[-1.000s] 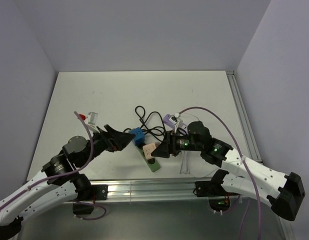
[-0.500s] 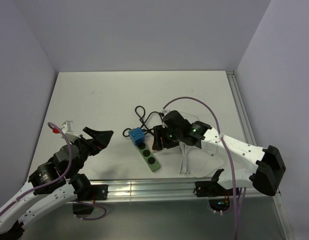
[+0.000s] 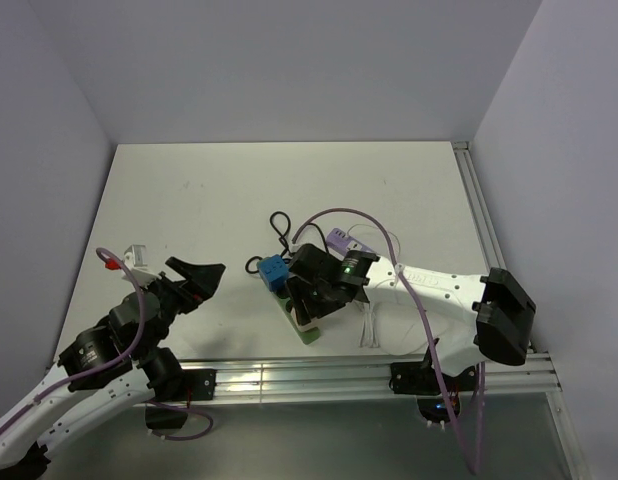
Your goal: Insert the plug
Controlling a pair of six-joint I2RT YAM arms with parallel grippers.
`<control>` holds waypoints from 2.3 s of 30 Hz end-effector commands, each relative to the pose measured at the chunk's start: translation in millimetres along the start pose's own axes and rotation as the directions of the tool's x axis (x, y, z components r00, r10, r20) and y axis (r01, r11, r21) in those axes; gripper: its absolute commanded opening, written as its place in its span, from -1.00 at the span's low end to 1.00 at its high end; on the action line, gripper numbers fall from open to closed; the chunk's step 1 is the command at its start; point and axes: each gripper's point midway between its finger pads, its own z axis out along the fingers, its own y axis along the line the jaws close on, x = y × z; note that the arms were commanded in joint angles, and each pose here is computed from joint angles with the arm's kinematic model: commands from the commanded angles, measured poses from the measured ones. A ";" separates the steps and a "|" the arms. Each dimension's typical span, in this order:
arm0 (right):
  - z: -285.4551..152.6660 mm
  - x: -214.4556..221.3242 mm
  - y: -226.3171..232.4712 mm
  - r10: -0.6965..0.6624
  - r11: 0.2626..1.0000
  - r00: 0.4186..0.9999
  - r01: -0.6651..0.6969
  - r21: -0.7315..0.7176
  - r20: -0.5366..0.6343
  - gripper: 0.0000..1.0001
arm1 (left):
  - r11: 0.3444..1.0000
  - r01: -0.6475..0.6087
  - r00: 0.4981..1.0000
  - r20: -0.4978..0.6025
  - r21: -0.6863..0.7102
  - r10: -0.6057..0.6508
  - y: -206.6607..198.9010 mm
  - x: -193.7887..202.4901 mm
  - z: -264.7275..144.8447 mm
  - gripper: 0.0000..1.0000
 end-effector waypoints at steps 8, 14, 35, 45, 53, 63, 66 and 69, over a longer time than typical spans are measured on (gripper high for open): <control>4.2 -16.1 10.7 0.012 1.000 0.999 -0.011 -0.016 0.052 -1.00 | 1.000 0.004 1.000 0.012 0.013 -0.004 0.8 -4.6 -5.2 0.86; 8.7 -14.7 9.8 0.004 1.000 0.999 -0.003 -0.014 0.047 -1.00 | 1.000 0.009 1.000 0.021 0.020 -0.010 1.4 -6.8 -7.0 0.85; 9.7 -1.5 -15.7 -0.028 0.997 1.000 0.027 0.068 0.011 -1.00 | 1.000 -0.002 1.000 0.003 0.016 0.002 3.0 -0.5 -4.0 0.86; 8.6 1.0 -20.1 -0.025 0.998 1.000 0.025 0.060 -0.001 -1.00 | 1.000 -0.007 1.000 0.001 0.014 0.007 2.9 0.6 -2.9 0.86; 10.4 11.6 -16.8 -0.035 0.999 0.999 0.036 0.020 -0.032 -1.00 | 1.000 -0.006 1.000 -0.002 0.012 0.006 3.7 1.9 -2.3 0.86; 9.6 19.8 -15.4 -0.053 0.999 0.997 0.053 -0.004 -0.058 -1.00 | 1.000 -0.007 1.000 -0.007 0.013 0.007 2.6 3.6 -0.6 0.86; 9.4 20.6 -18.2 -0.054 0.998 0.997 0.055 0.008 -0.063 -1.00 | 1.000 -0.006 1.000 -0.007 0.017 0.006 1.2 3.2 -0.6 0.86; 8.5 22.3 -20.8 -0.055 0.998 0.996 0.057 0.016 -0.065 -1.00 | 1.000 -0.008 1.000 -0.008 0.012 0.008 2.4 3.7 -0.4 0.86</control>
